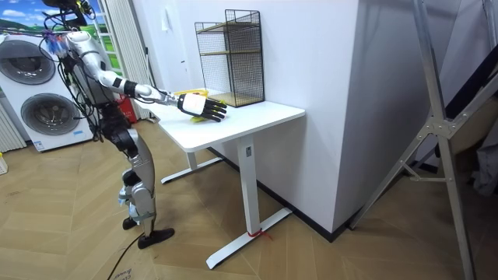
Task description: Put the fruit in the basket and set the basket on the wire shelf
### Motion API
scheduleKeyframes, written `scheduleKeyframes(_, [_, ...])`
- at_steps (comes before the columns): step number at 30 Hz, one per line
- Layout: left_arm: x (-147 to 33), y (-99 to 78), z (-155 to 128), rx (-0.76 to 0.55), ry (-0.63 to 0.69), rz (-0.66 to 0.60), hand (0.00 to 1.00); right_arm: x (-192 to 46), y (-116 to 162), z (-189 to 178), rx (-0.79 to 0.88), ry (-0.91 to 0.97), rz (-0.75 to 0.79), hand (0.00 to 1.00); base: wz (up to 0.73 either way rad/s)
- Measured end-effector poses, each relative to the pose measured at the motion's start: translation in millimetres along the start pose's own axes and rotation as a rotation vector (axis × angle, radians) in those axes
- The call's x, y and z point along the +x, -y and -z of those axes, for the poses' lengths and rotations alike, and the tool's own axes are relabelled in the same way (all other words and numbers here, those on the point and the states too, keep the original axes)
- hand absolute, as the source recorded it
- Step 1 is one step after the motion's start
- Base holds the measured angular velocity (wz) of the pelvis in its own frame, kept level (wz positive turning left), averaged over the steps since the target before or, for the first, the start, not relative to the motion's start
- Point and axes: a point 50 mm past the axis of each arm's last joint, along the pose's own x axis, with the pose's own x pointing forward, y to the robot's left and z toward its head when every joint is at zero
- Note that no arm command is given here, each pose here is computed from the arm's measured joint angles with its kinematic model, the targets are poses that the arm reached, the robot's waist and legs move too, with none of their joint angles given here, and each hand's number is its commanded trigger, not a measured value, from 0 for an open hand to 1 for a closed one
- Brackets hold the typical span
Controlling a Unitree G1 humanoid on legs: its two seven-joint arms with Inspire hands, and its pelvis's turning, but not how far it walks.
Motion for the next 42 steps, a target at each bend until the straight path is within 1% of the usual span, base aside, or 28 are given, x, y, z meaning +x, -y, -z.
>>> scheduleKeyframes(11, [-0.4,2.6,6,0.005,-0.022,0.009,0.00,1,4,17,-0.044,-0.053,-0.034,0.00,0.08])
scheduleKeyframes(12, [-0.5,2.7,6,0.007,-0.023,0.010,0.00,1,4,18,-0.054,-0.056,-0.037,0.38,0.06])
scheduleKeyframes(13, [-0.8,3.3,8,0.009,-0.030,0.012,0.00,2,5,19,-0.063,-0.065,-0.044,0.71,0.07])
scheduleKeyframes(14, [-0.7,3.1,9,0.010,-0.037,0.014,0.00,2,6,21,-0.069,-0.076,-0.048,0.92,0.09])
scheduleKeyframes(15, [-0.6,2.7,9,0.010,-0.038,0.015,0.00,2,7,22,-0.073,-0.081,-0.049,1.00,0.13])
scheduleKeyframes(22, [0.0,0.1,12,0.017,-0.050,0.026,0.00,-1,22,35,-0.153,-0.121,-0.041,1.00,0.05])
scheduleKeyframes(25, [0.4,0.0,12,0.019,-0.053,0.026,0.00,-1,24,35,-0.187,-0.119,-0.036,1.00,0.02])
scheduleKeyframes(31, [1.5,-2.6,6,0.019,-0.039,0.012,0.00,-2,40,38,-0.256,-0.134,0.005,1.00,0.00])
scheduleKeyframes(42, [2.1,-4.0,3,0.022,-0.032,0.013,0.00,-3,32,37,-0.239,-0.128,-0.002,1.00,0.00])
